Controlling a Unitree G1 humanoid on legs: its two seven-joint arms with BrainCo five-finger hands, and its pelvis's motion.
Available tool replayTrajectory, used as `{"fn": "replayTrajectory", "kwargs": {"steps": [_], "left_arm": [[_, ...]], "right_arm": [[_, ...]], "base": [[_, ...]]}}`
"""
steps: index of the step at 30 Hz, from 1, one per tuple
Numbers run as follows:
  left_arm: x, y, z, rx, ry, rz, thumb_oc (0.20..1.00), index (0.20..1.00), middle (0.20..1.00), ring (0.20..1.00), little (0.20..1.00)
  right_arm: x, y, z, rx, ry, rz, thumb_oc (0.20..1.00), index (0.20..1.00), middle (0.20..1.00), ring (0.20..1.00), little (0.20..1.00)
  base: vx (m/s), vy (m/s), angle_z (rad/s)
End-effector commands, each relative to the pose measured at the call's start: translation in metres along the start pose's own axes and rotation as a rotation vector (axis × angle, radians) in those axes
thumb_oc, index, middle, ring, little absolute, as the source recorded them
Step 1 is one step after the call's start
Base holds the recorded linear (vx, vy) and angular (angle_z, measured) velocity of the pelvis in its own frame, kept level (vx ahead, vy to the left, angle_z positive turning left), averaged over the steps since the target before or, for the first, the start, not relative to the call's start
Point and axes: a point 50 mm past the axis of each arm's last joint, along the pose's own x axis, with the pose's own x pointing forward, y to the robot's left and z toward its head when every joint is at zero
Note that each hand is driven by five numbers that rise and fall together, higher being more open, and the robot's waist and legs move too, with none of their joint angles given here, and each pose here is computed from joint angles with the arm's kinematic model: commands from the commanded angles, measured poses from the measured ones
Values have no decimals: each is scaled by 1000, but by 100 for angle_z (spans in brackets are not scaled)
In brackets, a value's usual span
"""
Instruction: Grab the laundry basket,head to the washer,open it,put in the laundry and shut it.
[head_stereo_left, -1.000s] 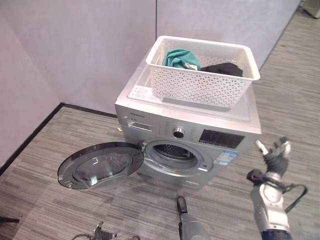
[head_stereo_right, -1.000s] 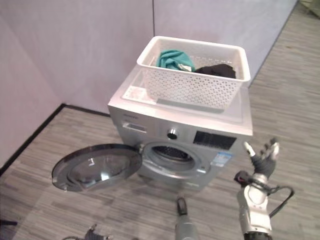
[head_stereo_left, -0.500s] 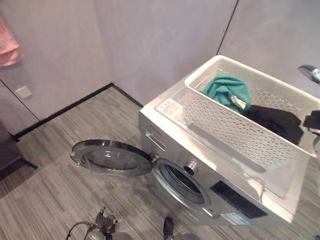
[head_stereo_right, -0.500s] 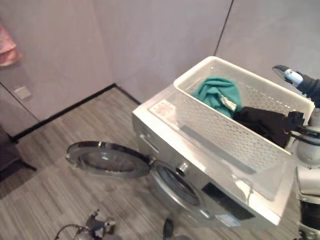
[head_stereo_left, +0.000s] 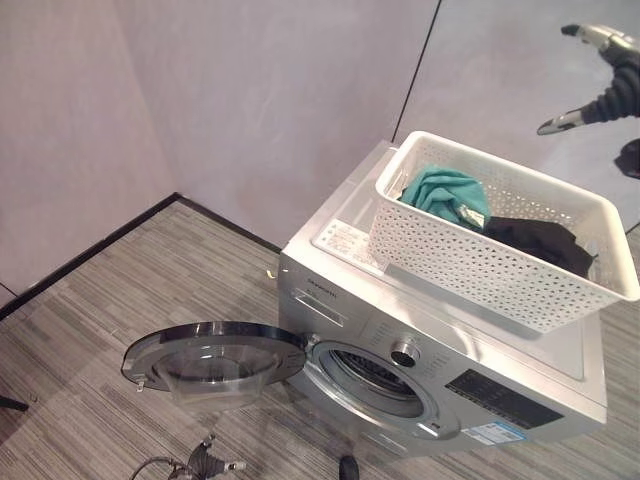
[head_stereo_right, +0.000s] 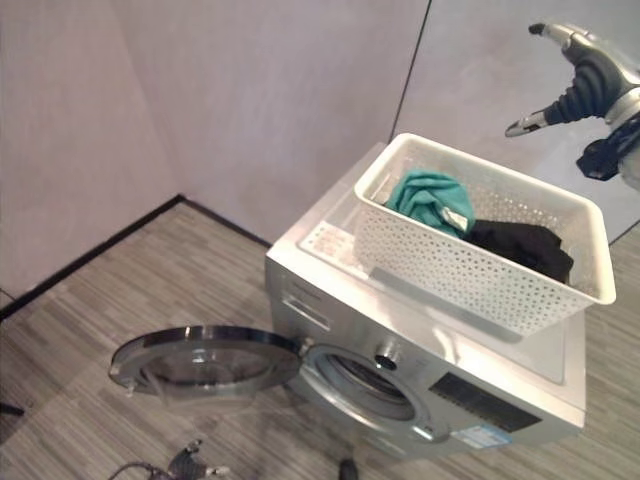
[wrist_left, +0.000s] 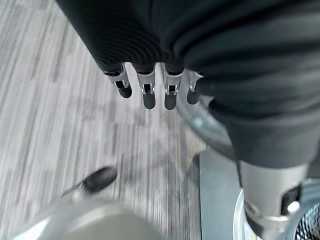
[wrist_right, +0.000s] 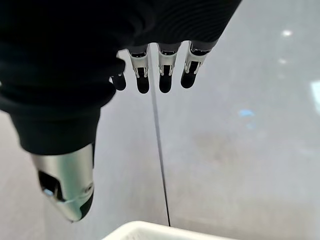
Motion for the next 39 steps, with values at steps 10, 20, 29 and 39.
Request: {"fn": "replayTrajectory", "kwargs": {"steps": [10,20,29,39], "left_arm": [[1,8,-3,-133,18,36,1000,1000,1000,1000,1000],[2,11,1,-180,15,49,1000,1000,1000,1000,1000],[4,14,9,-304,-11,61,1000,1000,1000,1000,1000],[7,16,20,-297,-45,36,1000,1000,1000,1000,1000]], "right_arm": [[23,-5,14,-68,31,34,1000,1000,1000,1000,1000],[30,4,17,-89,46,88,1000,1000,1000,1000,1000],[37,15,7,-164,142,116,1000,1000,1000,1000,1000],[29,43,-12,-175,214,298,1000,1000,1000,1000,1000]], "base": [[-81,-13,18],[-5,1,2],[-2,-5,4],[40,-25,19]]}}
